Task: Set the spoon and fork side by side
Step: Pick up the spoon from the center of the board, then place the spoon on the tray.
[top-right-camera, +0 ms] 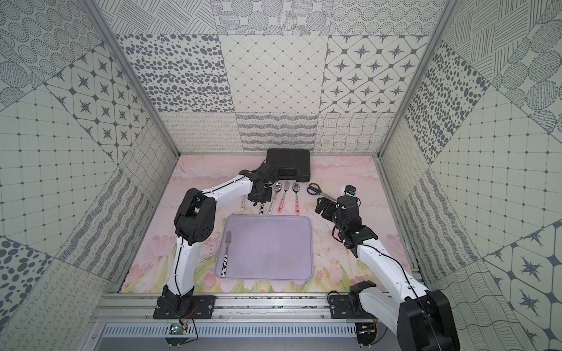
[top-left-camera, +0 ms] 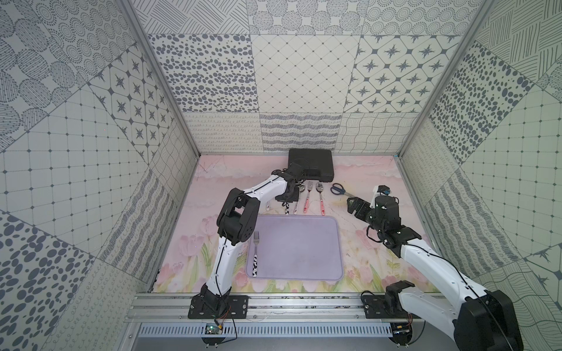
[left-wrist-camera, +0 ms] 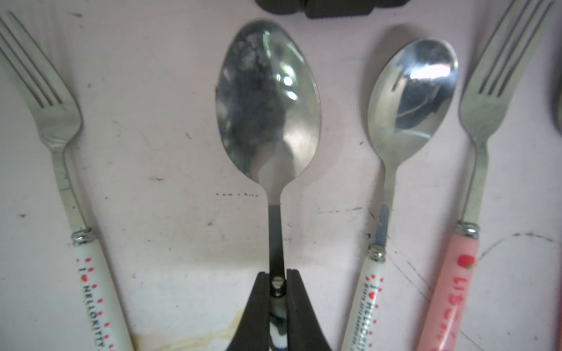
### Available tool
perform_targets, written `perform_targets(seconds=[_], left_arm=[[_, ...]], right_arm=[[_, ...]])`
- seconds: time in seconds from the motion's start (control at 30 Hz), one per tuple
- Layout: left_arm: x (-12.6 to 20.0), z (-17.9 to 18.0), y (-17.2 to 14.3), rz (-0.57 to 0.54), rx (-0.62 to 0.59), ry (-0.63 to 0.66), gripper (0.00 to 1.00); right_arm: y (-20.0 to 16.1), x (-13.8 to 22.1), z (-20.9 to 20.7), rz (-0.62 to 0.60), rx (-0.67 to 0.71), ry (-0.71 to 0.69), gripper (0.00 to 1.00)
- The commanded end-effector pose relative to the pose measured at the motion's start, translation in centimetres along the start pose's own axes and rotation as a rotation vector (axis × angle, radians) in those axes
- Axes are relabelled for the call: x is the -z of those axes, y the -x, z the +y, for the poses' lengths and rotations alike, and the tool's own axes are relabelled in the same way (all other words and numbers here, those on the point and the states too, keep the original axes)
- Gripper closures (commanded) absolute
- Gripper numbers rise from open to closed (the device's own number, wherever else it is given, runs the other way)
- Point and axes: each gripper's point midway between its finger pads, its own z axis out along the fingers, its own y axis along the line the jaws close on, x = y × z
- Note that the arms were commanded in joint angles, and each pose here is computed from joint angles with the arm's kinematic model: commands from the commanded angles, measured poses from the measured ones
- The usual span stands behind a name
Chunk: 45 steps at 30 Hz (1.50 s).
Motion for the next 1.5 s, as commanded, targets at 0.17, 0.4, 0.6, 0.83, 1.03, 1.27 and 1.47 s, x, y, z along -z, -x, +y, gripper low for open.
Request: perform_targets(seconds=[0.17,0.4,0.6,0.83,1.03,1.27,1.47], left_arm=[[3.5,0.9,-1.3,-0.024,0.026,-0.009,1.00],[5.1,0.9,-3.6,-0.027,0.016,-0.007,1.00],[6.0,1.2,-6.7,-0.010,0.025,0.006,1.00],[6.7,1.1,-10.1,0.015,0.036,0.016,1.00],[6.8,1.5,-13.2,0.037,0.054,0.028,1.00],[7.1,2.2,-17.0,0.066,0.076,0.046,1.00],[7.1,3.4,-20.4,0.099,0.092,0.066,1.00]], right_arm=[[0.1,0.0,0.2,-0.013,-0.008,0.010,0.03],[0.1,0.0,0.2,-0.012,-0.007,0.012,0.03],[0.0,-0.1,0.1,-0.010,-0.005,0.008,0.03],[-0.1,-0.2,0.2,-0.006,-0.006,0.010,0.03],[-0.1,-0.2,0.1,-0.006,-0.007,0.008,0.03],[-0.1,-0.3,0.1,-0.003,-0.006,0.007,0.03],[-0.2,-0.4,0.1,0.000,-0.006,0.005,0.03]])
